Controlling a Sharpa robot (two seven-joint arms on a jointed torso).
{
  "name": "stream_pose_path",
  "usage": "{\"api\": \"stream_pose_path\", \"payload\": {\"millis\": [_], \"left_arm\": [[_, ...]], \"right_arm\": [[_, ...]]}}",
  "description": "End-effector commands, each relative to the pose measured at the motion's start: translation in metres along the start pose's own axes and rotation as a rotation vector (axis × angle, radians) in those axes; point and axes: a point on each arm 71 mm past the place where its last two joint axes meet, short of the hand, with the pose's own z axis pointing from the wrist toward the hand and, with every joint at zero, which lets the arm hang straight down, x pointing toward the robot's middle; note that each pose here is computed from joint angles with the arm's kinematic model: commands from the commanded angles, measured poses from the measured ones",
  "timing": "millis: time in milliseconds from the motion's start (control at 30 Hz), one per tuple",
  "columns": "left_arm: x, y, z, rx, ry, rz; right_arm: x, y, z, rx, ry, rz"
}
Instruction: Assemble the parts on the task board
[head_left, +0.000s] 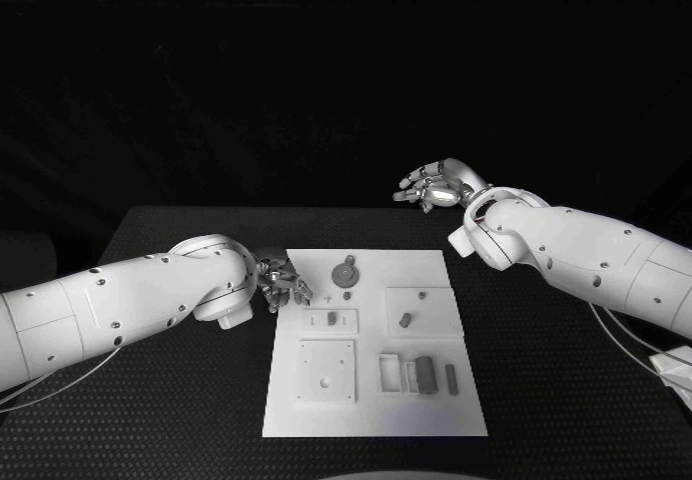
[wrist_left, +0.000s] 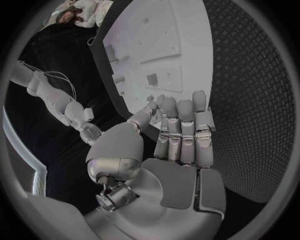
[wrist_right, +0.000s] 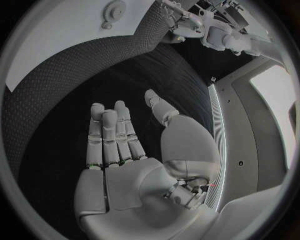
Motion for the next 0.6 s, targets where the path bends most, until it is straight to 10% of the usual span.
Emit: {"api": "stream_pose_path", "payload": {"millis": [33,600], "left_arm": [[0.0043,-0.0006,-0.0008,0.002,-0.023,0.032],[0.0234,-0.0029,-0.0005,0.001,-0.039,0.058]], "right_arm": [[0.002,0.0,0.0,-0.006,0.016,0.002],[0.003,-0.001,-0.001,-0.003,0.02,0.004]]}}
